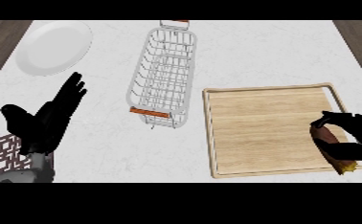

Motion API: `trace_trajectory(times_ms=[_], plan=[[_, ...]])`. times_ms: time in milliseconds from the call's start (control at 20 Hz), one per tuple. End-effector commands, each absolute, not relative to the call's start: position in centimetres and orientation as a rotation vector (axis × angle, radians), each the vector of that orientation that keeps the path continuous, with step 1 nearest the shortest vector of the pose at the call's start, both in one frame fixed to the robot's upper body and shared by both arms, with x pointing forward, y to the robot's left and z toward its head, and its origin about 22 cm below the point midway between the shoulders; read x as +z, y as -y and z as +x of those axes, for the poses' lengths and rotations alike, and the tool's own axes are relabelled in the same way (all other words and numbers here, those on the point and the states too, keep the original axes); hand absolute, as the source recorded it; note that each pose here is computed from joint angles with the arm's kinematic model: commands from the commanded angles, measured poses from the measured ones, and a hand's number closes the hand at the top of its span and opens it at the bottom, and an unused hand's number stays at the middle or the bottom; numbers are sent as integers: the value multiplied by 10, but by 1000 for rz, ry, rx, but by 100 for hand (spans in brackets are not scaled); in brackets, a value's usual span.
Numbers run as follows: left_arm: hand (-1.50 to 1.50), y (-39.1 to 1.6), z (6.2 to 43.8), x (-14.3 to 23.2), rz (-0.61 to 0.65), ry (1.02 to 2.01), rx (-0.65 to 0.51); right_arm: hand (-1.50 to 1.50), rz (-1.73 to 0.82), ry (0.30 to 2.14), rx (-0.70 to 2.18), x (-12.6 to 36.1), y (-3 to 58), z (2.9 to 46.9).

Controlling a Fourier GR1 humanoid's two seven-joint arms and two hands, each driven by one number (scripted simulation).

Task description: Pick the sweet potato from the tray and place it in the tiered basket

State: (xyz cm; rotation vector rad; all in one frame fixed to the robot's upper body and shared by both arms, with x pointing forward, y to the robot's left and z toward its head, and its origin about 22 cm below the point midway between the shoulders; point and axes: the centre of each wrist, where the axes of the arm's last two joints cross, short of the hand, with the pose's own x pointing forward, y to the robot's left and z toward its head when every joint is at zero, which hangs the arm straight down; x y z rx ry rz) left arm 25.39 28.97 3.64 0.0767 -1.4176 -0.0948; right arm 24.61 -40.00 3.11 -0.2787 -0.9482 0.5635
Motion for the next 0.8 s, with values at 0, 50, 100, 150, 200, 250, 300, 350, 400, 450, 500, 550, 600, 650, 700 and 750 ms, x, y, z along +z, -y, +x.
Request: trace_trajectory(times_ms=[0,50,100,150,200,250,300,350,400,450,500,550,600,650,700,750], plan=[[0,-287,264,38,80,1425,-83,150,-252,948,655,8,390,247],[0,-279,262,50,73,1422,-97,150,-263,978,644,15,389,253],[0,-284,245,44,82,1432,-81,150,-273,998,648,20,380,240],[0,-281,248,32,74,1425,-98,150,-295,987,660,-10,379,233],[0,-297,251,37,66,1415,-96,150,-385,999,772,25,376,254],[0,-292,254,32,83,1428,-85,150,-475,1002,875,28,370,250],[0,-280,258,41,61,1416,-110,150,-576,982,989,44,377,257],[0,-293,259,41,55,1429,-109,150,-645,976,1105,48,376,252],[0,-280,260,33,60,1419,-104,150,-735,938,1214,67,378,258],[0,-287,256,36,60,1428,-110,150,-826,951,1286,71,377,257],[0,-289,249,31,55,1415,-115,150,-878,962,1314,71,377,258],[0,-280,248,25,52,1417,-109,150,-919,979,1343,65,366,260],[0,-292,254,36,78,1414,-94,150,-956,1038,1334,67,374,260],[0,-288,250,36,72,1422,-75,150,-1004,1115,1308,63,359,260],[0,-295,249,40,79,1417,-108,150,-1049,1161,1261,60,359,263],[0,-290,254,23,69,1412,-69,150,-1063,1237,1234,64,359,259]])
